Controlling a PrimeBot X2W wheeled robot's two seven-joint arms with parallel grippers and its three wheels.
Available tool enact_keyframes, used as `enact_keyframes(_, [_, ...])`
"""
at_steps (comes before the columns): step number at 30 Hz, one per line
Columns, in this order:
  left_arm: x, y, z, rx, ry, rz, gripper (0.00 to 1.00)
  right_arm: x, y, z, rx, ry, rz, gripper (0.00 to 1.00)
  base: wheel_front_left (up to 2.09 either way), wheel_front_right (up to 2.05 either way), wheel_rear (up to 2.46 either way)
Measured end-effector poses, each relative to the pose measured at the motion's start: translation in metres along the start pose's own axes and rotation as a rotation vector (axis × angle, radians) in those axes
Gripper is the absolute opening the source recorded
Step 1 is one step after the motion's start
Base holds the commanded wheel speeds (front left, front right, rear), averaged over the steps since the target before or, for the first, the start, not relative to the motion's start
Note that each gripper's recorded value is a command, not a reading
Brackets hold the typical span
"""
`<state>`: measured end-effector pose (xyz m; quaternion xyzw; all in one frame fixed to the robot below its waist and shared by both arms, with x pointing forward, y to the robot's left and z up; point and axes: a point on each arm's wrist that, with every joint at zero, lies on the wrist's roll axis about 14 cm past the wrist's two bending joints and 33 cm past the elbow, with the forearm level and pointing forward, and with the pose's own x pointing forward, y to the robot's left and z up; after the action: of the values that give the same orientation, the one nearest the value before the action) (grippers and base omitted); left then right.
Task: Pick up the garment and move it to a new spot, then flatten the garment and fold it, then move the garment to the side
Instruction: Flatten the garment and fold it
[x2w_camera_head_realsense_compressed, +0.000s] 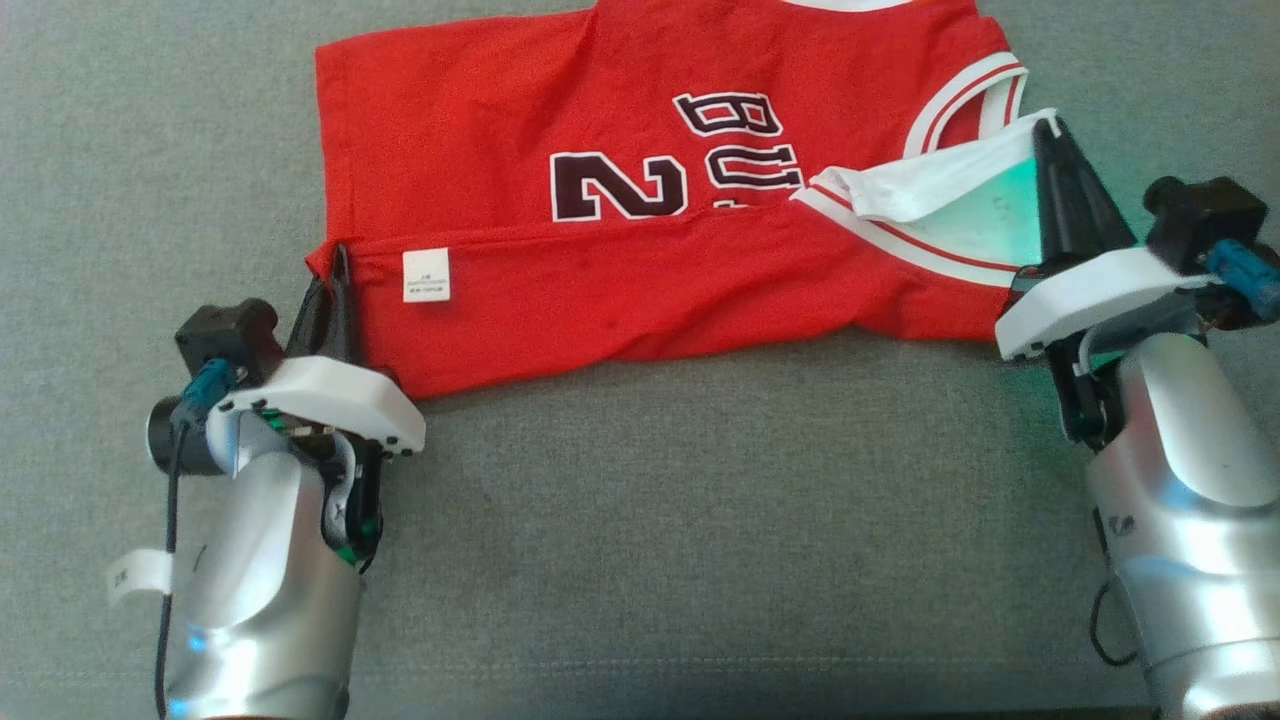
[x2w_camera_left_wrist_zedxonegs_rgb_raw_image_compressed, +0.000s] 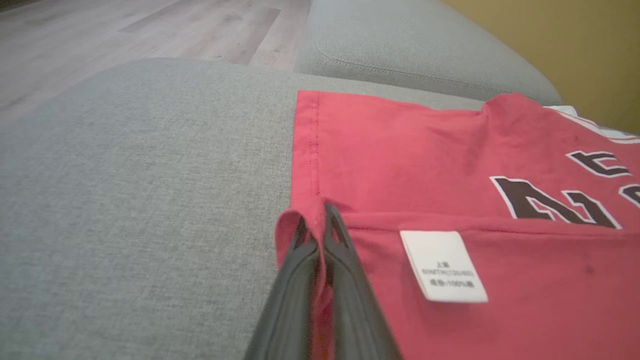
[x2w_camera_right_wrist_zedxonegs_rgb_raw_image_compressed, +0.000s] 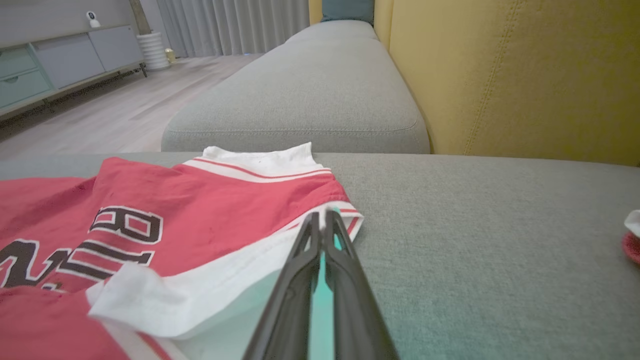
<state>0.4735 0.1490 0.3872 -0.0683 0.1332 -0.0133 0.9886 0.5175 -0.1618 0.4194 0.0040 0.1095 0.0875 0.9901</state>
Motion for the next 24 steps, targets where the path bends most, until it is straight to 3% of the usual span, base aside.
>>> enact_keyframes(1, [0.000, 0.000, 0.000, -0.001, 0.000, 0.000, 1.00, 0.002, -0.001, 0.000, 0.005, -0.004, -0.006, 1.00, 0.00, 0.00, 0.00])
enact_keyframes(11, [-0.021, -0.008, 0.016, -0.049, -0.064, 0.012, 1.00, -0.013, -0.006, 0.016, 0.055, -0.088, -0.048, 1.00, 0.00, 0.00, 0.00])
enact_keyframes(17, [-0.054, -0.015, -0.012, -0.077, 0.007, 0.017, 1.00, -0.067, -0.010, -0.043, 0.168, 0.037, -0.122, 1.00, 0.00, 0.00, 0.00])
enact_keyframes(24, [-0.056, -0.020, -0.011, -0.071, 0.004, 0.001, 1.00, -0.082, -0.006, -0.060, 0.190, 0.076, -0.136, 1.00, 0.00, 0.00, 0.00])
